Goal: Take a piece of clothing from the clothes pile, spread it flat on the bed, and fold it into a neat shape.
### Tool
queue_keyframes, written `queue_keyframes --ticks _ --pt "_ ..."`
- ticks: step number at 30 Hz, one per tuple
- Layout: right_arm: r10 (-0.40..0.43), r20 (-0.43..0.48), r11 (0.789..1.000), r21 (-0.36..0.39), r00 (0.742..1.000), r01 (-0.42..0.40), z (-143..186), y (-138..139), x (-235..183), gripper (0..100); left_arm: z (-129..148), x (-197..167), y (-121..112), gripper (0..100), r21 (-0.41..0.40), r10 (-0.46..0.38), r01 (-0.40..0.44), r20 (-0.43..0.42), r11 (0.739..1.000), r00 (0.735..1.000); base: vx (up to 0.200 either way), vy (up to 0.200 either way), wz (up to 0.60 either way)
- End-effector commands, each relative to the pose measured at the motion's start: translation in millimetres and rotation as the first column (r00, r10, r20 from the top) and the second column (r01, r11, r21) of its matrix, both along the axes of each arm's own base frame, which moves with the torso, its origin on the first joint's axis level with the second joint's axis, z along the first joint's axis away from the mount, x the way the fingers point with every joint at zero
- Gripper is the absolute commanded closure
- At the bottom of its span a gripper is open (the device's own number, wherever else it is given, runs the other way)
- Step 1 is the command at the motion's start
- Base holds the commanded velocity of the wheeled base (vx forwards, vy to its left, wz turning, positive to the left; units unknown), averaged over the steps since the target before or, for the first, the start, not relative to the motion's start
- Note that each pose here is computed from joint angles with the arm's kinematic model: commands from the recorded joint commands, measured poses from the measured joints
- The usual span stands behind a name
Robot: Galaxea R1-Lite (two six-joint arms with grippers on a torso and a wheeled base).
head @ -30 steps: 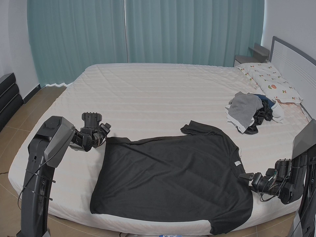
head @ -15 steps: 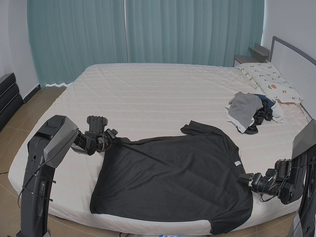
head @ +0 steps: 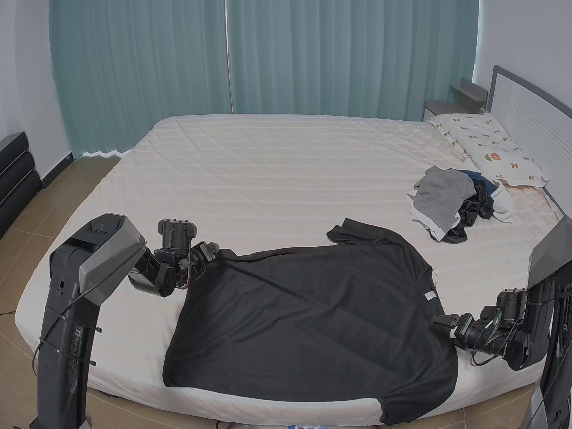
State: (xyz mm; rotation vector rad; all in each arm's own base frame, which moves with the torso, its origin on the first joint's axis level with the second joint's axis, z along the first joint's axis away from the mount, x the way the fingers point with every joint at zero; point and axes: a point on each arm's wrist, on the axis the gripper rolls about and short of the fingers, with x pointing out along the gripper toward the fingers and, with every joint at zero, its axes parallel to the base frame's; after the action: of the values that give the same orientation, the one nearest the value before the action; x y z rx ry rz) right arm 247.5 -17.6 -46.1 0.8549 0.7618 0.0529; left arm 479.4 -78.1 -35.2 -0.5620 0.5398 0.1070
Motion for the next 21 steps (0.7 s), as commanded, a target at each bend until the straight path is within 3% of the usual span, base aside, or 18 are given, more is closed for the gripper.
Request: queue_keyframes --ticks 1,21 --pt "0.002 0.006 1.000 0.000 1.000 -0.002 0.2 0.3 0.4 0 -2.0 -1.0 -2.7 100 -0.001 -0.004 0.004 -0.003 1.000 1.000 0.000 0.000 0.00" --pt "0.005 0.004 1.000 -0.001 1.000 -0.005 0.1 1.4 0.1 0 2.4 24.5 18.9 100 -0.047 0.103 -0.099 0.077 0.994 0.992 0.000 0.000 0.00"
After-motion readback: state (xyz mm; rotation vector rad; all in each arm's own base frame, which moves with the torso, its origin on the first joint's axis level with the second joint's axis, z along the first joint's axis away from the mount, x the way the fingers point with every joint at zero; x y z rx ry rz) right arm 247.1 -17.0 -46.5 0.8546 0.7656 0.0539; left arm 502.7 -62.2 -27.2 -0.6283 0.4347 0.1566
